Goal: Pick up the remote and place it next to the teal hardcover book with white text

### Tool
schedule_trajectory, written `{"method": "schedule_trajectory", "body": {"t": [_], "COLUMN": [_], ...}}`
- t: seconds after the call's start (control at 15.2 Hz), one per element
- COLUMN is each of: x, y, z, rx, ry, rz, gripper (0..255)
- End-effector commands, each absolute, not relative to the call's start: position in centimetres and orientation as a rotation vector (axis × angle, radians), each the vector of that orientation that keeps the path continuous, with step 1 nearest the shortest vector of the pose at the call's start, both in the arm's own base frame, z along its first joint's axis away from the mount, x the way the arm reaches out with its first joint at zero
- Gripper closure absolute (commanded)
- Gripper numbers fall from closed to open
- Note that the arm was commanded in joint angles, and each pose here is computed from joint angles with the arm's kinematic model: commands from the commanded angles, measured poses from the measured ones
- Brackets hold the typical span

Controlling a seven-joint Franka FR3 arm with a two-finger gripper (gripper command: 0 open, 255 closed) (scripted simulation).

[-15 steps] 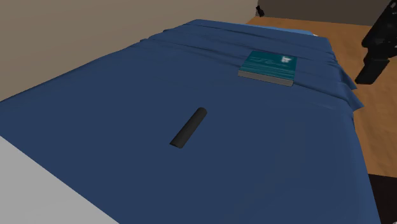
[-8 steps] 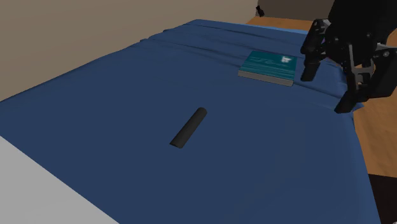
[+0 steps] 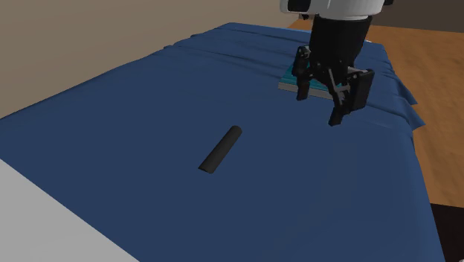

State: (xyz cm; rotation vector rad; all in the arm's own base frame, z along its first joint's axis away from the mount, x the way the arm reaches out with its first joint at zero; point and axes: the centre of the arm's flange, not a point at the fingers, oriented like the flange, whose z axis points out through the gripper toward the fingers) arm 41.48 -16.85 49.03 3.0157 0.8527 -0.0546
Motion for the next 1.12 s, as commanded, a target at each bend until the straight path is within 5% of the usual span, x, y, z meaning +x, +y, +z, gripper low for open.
{"method": "schedule_trajectory", "body": {"t": [0.0,1.06], "x": [43.4,60.8], "y": [-18.5,-24.8], "z": [47.4,36.4], "rx": [2.988,2.674], "ry": [0.963,1.752], "rz": [-0.058,-0.085], "gripper": [0,0]}}
